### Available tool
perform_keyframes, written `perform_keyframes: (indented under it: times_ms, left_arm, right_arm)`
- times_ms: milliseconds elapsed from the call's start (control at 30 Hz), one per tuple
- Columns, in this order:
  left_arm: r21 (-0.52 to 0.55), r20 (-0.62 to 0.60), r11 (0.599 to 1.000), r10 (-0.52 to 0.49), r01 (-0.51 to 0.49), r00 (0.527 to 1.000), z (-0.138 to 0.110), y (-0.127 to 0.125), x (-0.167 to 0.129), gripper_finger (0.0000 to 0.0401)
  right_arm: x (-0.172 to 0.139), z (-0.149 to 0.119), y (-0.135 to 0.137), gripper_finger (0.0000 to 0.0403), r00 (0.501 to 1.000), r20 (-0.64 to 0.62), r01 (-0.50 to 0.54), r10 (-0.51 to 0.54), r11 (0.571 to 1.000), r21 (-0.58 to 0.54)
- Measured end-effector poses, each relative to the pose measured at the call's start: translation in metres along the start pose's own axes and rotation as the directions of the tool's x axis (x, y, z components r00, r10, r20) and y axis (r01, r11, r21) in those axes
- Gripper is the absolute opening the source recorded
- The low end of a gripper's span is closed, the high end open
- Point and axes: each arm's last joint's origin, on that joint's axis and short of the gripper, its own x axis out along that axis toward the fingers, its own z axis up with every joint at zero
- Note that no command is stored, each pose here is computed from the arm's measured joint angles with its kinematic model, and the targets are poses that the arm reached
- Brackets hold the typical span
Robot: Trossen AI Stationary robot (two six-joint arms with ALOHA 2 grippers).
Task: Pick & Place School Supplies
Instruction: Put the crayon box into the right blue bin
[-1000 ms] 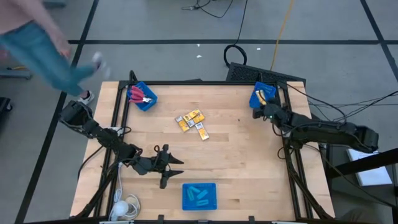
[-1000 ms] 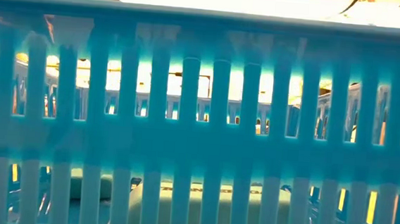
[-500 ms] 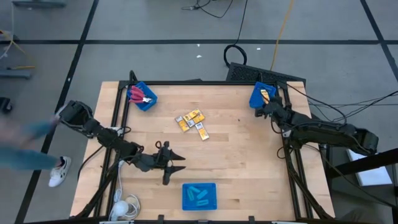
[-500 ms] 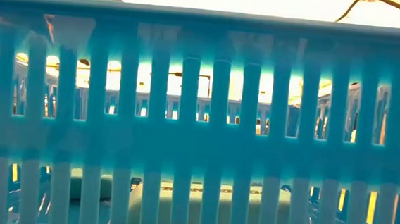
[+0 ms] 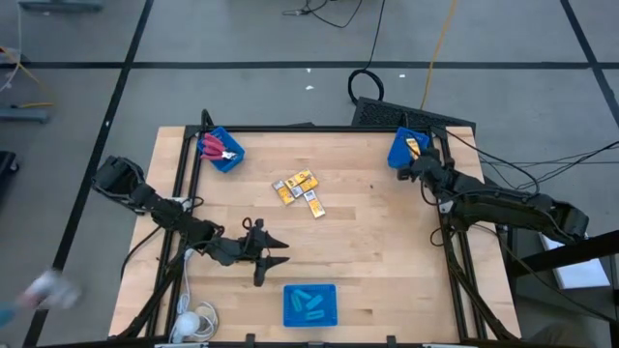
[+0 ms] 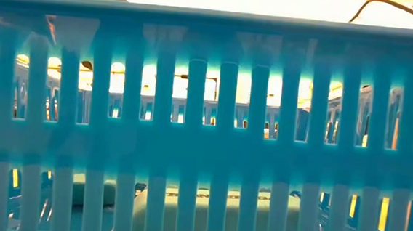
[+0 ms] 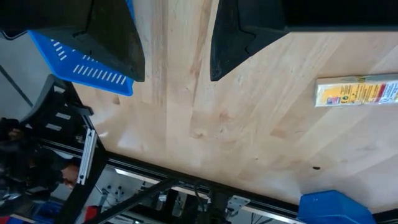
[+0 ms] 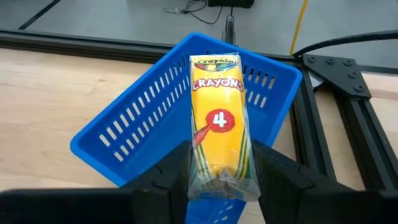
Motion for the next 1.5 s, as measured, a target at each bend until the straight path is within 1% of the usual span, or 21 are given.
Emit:
perform_keyframes:
  times_ms: [300, 667, 800, 867, 933, 1000, 1033, 1067, 1133, 1200, 1233, 1300, 1500]
  left_arm:
    - [0.0, 0.0, 1.0, -0.001, 0.001, 1.0, 0.0, 0.0, 0.0, 0.0184]
    - [0.001, -0.001, 1.0, -0.001, 0.001, 1.0, 0.0, 0.0, 0.0, 0.0184]
    - [0.001, -0.001, 1.0, -0.001, 0.001, 1.0, 0.0, 0.0, 0.0, 0.0184]
    - [0.001, -0.001, 1.0, -0.001, 0.001, 1.0, 0.0, 0.0, 0.0, 0.0184]
    - [0.001, -0.001, 1.0, -0.001, 0.001, 1.0, 0.0, 0.0, 0.0, 0.0184]
    - [0.001, -0.001, 1.0, -0.001, 0.001, 1.0, 0.0, 0.0, 0.0, 0.0184]
    - [0.0, -0.001, 1.0, -0.001, 0.001, 1.0, 0.0, 0.0, 0.0, 0.0184]
    - [-0.001, -0.001, 1.0, -0.001, 0.001, 1.0, 0.0, 0.0, 0.0, 0.0184]
    - [-0.003, -0.001, 1.0, -0.001, 0.001, 1.0, 0.0, 0.0, 0.0, 0.0184]
    - [-0.004, -0.001, 1.0, -0.001, 0.001, 1.0, 0.0, 0.0, 0.0, 0.0184]
    - [-0.004, -0.001, 1.0, -0.001, 0.001, 1.0, 0.0, 0.0, 0.0, 0.0184]
    - [-0.004, -0.001, 1.0, -0.001, 0.001, 1.0, 0.0, 0.0, 0.0, 0.0184]
    - [0.0, -0.001, 1.0, -0.001, 0.001, 1.0, 0.0, 0.0, 0.0, 0.0184]
  right_arm:
    - [0.0, 0.004, 0.002, 0.0154, 0.999, 0.034, -0.021, 0.02, 1.0, 0.004]
    - [0.0, 0.004, 0.002, 0.02, 0.999, 0.032, -0.019, 0.02, 1.0, -0.017]
    - [0.0, 0.004, 0.002, 0.0209, 0.999, 0.031, -0.023, 0.024, 1.0, -0.015]
    - [0.0, 0.005, 0.005, 0.021, 0.997, 0.023, -0.078, 0.078, 0.997, 0.001]
    - [-0.001, 0.009, 0.01, 0.0209, 0.982, 0.026, -0.185, 0.185, 0.982, 0.03]
    - [-0.004, 0.014, 0.017, 0.0205, 0.941, 0.032, -0.339, 0.337, 0.939, 0.055]
    - [-0.006, 0.016, 0.021, 0.0204, 0.907, 0.034, -0.422, 0.421, 0.904, 0.061]
    - [-0.008, 0.018, 0.025, 0.0202, 0.866, 0.036, -0.5, 0.498, 0.864, 0.06]
    - [-0.014, 0.021, 0.033, 0.02, 0.766, 0.035, -0.643, 0.642, 0.764, 0.051]
    - [-0.021, 0.022, 0.04, 0.0198, 0.664, 0.023, -0.748, 0.748, 0.663, 0.038]
    - [-0.025, 0.021, 0.043, 0.0197, 0.613, 0.013, -0.79, 0.79, 0.613, 0.031]
    - [-0.033, 0.019, 0.05, 0.0197, 0.532, -0.011, -0.847, 0.847, 0.532, 0.011]
    - [-0.057, 0.005, 0.073, 0.0197, 0.34, -0.064, -0.939, 0.938, 0.335, -0.081]
